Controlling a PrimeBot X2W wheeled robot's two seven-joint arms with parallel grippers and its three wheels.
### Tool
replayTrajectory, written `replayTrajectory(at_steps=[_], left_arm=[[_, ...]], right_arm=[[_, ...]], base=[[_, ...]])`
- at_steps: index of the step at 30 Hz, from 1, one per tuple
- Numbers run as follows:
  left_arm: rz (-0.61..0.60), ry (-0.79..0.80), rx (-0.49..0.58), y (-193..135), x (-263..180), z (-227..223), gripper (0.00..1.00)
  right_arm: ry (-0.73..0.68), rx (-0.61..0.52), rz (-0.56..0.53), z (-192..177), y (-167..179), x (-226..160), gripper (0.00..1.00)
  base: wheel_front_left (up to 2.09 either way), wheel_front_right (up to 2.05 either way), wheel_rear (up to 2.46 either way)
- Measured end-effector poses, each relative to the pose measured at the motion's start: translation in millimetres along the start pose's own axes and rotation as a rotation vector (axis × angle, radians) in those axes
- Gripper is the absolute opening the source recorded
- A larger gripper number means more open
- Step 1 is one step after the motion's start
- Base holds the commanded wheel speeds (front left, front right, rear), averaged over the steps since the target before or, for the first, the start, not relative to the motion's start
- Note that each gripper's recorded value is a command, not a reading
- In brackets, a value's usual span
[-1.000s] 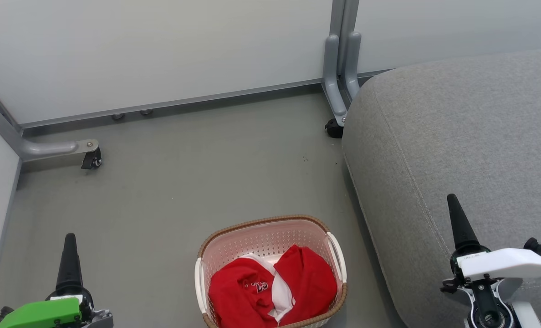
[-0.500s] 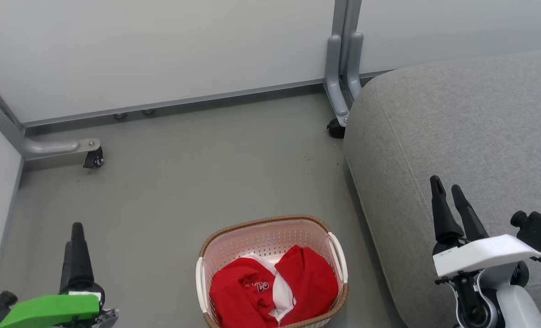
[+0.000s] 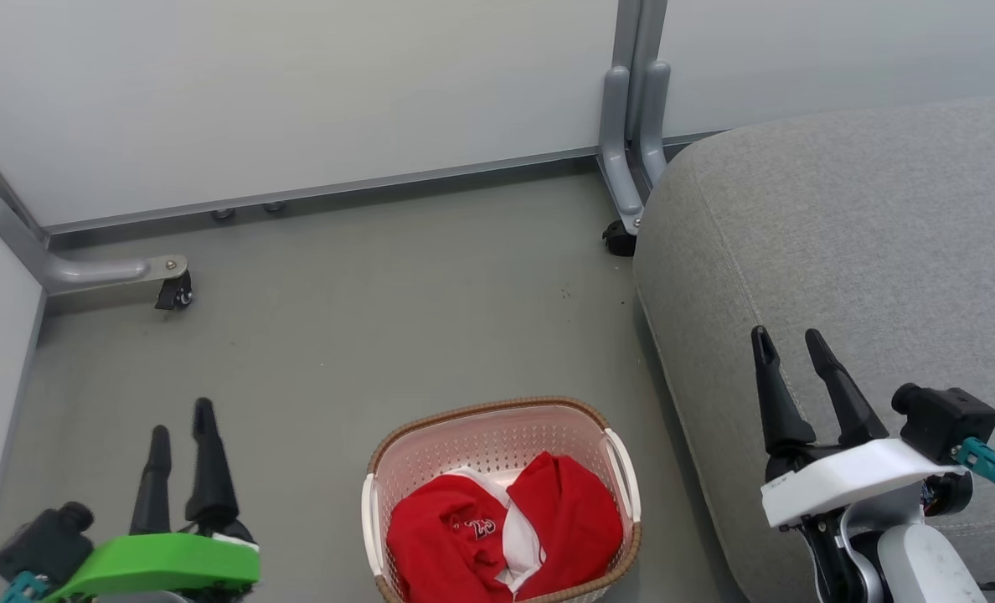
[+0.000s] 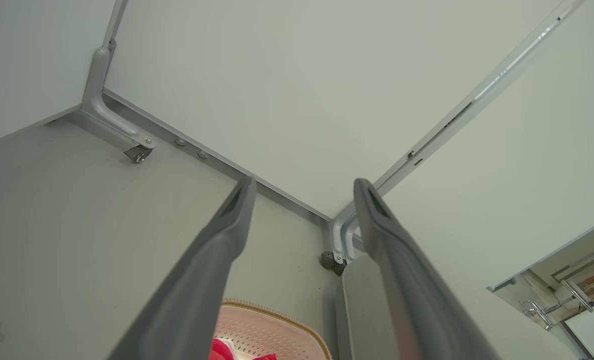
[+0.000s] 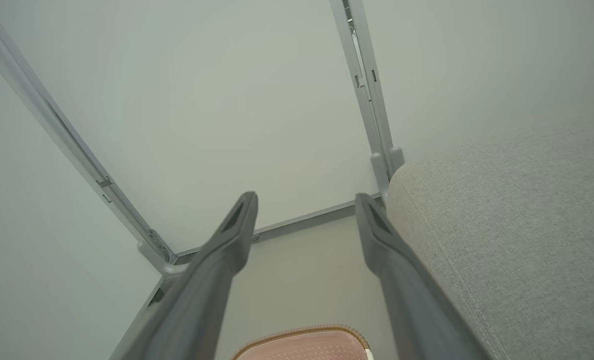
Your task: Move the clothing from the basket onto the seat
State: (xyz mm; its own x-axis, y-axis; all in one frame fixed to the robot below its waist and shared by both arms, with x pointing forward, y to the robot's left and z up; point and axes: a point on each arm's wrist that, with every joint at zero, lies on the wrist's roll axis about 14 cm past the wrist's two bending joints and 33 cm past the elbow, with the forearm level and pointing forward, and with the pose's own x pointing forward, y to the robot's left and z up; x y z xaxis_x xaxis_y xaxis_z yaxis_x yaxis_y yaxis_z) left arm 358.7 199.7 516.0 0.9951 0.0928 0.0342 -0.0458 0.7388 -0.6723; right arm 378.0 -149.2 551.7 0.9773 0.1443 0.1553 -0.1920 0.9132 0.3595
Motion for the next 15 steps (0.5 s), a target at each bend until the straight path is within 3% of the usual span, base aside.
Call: replayTrajectory(at_steps=[15], left_arm=[[-0.093,0.119,0.345,-25,-16,-50,1.0]], right_arm=[[0.057,-0.175,0.039,-21,6,-9,1.0]], base=[[0.0,0.0,0.0]])
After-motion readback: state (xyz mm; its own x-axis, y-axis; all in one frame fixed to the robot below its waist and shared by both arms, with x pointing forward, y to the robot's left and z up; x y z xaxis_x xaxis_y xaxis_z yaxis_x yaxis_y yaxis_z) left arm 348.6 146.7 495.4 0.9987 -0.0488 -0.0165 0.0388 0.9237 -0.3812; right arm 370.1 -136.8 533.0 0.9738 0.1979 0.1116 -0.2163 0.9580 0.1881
